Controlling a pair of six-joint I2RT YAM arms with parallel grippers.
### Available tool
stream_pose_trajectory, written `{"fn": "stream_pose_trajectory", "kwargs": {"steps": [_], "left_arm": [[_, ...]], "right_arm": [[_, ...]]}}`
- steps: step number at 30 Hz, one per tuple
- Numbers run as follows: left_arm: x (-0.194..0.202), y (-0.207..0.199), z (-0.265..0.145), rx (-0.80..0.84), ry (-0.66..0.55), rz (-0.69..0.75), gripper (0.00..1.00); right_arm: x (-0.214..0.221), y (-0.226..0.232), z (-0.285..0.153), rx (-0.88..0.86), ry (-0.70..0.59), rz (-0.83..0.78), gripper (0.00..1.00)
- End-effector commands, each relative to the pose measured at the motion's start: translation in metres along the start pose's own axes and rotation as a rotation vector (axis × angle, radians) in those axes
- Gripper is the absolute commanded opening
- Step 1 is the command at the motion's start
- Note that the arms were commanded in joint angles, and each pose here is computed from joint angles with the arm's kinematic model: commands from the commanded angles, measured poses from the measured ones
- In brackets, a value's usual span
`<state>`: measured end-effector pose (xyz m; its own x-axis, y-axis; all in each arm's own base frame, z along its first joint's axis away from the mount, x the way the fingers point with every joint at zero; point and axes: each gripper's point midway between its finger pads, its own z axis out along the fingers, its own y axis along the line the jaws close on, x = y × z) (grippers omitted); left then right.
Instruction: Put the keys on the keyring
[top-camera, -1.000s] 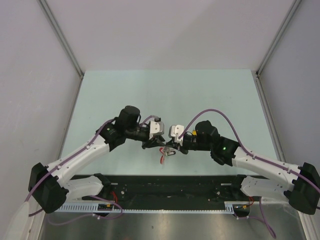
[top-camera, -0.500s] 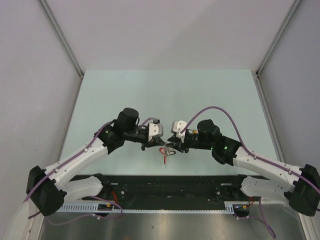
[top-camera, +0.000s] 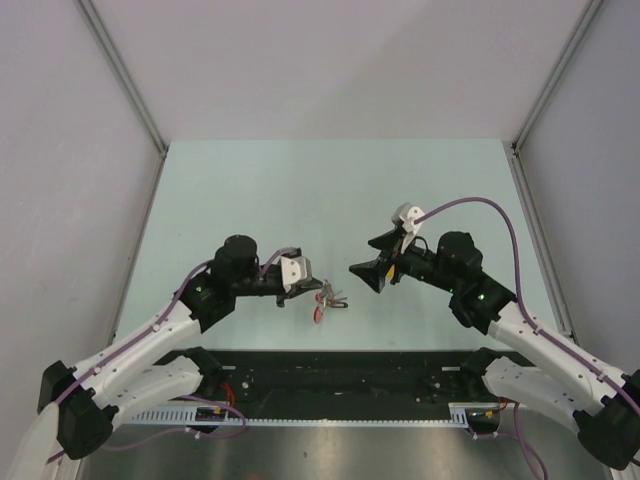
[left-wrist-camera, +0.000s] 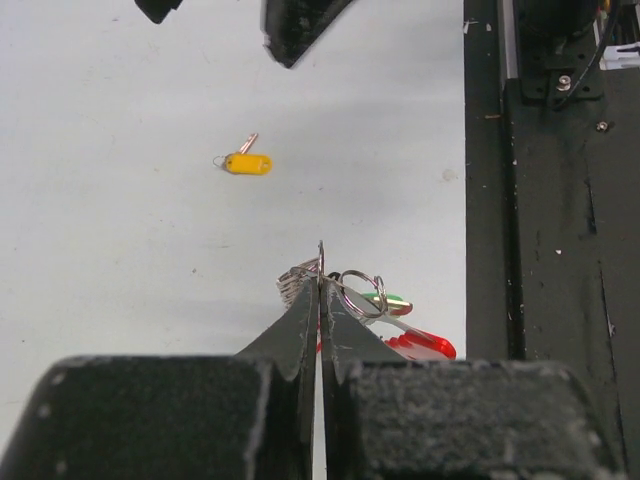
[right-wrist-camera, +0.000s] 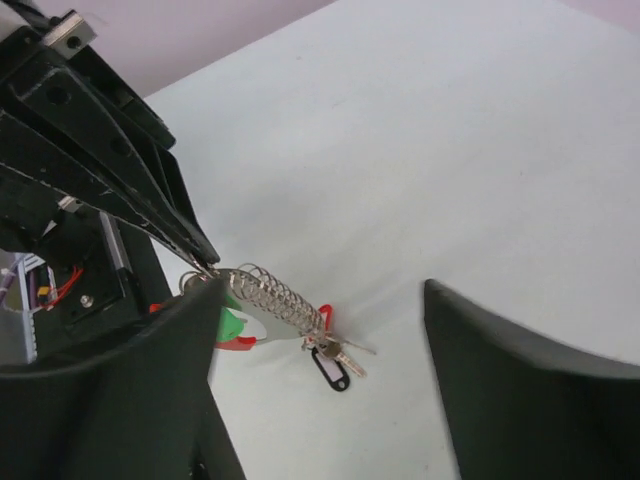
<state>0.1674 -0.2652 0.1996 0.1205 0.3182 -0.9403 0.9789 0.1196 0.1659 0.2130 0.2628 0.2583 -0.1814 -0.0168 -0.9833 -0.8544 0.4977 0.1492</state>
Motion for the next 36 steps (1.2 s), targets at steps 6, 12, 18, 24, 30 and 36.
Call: {"fn": "stream_pose_trajectory", "kwargs": {"steps": [6,12,18,24,30,36], "left_arm": [[-0.032,0.012,0.003,-0.05,-0.13,0.016,0.01],[-0.031,0.018,0.011,-0.05,-0.114,-0.046,0.0],[-0.002,0.074,-0.001,-0.321,0.025,-0.144,0.0],[-0.031,0.142,-0.027,-0.482,0.045,-0.123,0.0],[-0.015,0.161,-0.017,-0.503,0.132,-0.1,0.0],[0.063,0.109,0.027,-0.414,0.325,-0.181,0.0]], "right_arm": [[0.002,-0.034,-0.002,0.185,-0.027,0.042,1.0],[0.01,-0.023,0.01,0.105,-0.005,0.008,0.84],[0.023,-0.042,0.015,0.201,0.032,0.019,0.82],[0.028,-0.053,0.016,0.247,0.048,0.0,0.84],[0.033,-0.063,0.005,0.325,0.06,0.003,0.86],[0.05,-0.067,-0.003,0.362,0.085,0.038,0.86]]}}
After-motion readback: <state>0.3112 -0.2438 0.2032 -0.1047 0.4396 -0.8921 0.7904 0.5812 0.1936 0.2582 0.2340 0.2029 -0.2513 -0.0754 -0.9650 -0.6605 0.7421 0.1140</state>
